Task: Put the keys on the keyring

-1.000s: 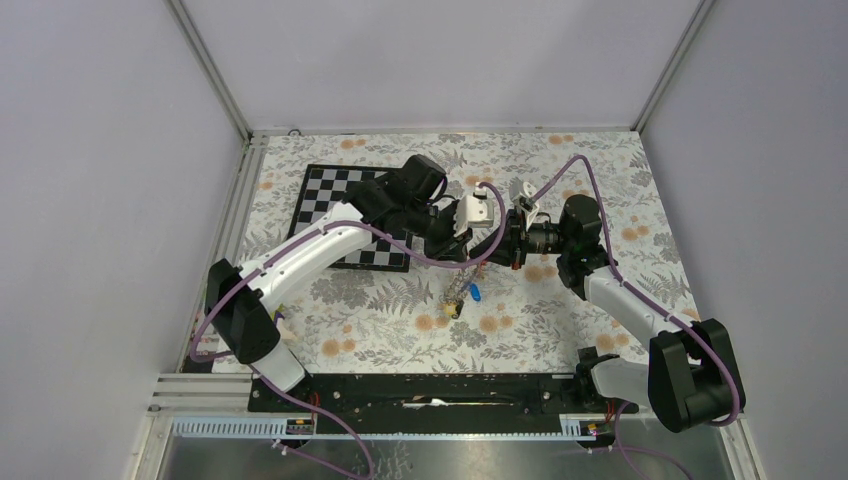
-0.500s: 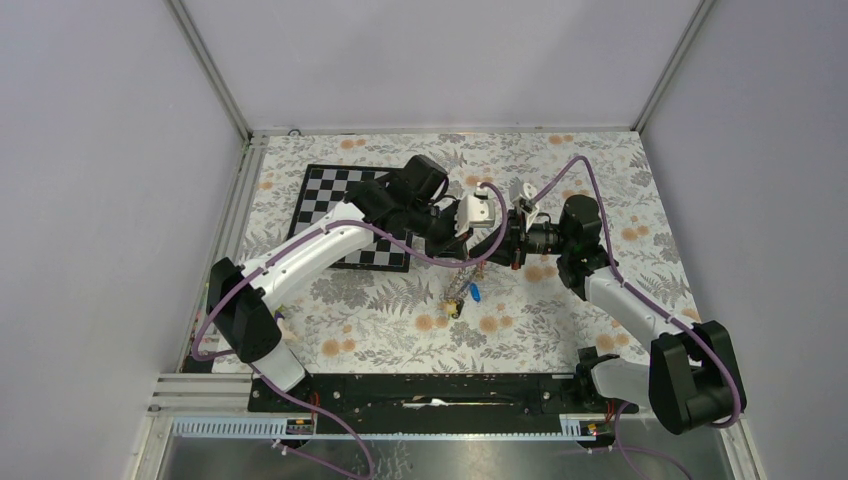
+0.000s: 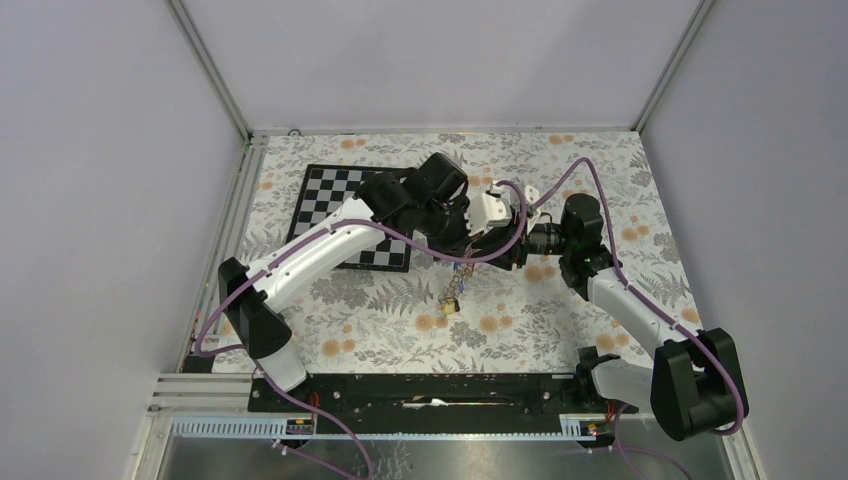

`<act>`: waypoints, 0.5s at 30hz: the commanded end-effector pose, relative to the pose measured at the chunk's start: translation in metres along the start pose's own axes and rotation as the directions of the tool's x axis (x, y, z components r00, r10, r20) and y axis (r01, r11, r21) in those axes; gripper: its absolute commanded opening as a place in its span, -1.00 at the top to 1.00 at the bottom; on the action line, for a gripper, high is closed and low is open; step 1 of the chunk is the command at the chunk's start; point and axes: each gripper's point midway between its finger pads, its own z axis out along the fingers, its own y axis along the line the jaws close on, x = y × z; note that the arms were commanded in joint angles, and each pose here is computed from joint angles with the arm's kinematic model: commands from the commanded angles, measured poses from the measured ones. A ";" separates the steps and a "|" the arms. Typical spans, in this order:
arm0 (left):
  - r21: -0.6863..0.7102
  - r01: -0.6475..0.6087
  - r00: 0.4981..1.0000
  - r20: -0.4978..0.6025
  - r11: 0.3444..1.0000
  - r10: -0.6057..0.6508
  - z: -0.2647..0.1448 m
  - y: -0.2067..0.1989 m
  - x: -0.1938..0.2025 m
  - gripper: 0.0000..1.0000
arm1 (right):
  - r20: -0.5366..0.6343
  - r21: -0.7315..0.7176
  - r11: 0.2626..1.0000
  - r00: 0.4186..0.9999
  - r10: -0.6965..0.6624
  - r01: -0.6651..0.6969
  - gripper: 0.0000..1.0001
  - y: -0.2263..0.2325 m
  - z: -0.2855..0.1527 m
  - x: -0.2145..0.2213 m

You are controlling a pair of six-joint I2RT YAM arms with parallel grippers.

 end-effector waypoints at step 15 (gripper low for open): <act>-0.012 0.016 0.998 0.064 1.000 -0.015 -0.010 0.000 -0.026 1.00 | 0.041 -0.094 0.996 0.999 -0.002 0.006 0.31 0.016 0.009 -0.011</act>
